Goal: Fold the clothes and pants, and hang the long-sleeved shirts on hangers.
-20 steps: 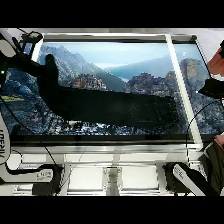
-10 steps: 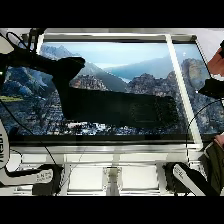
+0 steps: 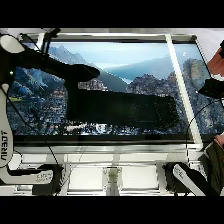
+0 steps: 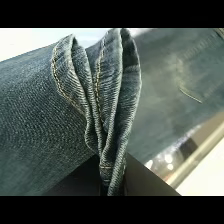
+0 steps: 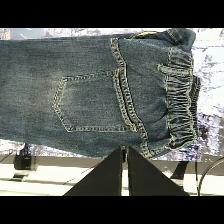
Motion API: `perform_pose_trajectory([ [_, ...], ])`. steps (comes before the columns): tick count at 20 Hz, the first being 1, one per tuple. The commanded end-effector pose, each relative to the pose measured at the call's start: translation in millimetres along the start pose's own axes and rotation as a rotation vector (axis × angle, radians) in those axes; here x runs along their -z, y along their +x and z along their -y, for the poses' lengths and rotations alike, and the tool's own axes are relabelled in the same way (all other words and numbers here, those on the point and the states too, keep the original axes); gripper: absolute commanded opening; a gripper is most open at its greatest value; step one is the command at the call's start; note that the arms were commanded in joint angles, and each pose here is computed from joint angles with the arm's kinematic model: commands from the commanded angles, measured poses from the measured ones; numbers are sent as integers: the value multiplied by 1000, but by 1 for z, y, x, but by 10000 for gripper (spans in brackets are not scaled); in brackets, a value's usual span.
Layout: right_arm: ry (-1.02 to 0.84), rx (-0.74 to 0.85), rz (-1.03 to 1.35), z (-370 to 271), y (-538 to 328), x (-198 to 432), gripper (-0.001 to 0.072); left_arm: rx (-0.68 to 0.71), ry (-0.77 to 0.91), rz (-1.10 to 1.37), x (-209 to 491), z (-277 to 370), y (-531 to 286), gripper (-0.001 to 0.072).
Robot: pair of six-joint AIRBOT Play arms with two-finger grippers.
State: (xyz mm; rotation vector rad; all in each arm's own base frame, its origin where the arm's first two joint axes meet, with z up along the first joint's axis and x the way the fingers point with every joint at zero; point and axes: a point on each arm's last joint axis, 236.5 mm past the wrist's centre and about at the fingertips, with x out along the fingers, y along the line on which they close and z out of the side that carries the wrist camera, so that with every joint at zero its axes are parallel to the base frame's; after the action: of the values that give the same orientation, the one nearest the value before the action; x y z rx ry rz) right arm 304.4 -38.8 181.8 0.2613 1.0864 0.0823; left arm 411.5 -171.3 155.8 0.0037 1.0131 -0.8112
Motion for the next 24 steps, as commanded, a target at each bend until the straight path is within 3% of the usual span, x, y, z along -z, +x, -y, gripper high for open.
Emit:
perform_pose_trajectory([
  [1,-1,-22,-13,-5,0,3,53,-108,-68,0,-8,-12,23,35],
  [11,-1,-28,-21,-7,0,5,54,-61,-90,-162,39,24,97,35],
  [24,-2,-28,-21,-7,0,5,54,1,-84,-458,167,71,173,46],
])
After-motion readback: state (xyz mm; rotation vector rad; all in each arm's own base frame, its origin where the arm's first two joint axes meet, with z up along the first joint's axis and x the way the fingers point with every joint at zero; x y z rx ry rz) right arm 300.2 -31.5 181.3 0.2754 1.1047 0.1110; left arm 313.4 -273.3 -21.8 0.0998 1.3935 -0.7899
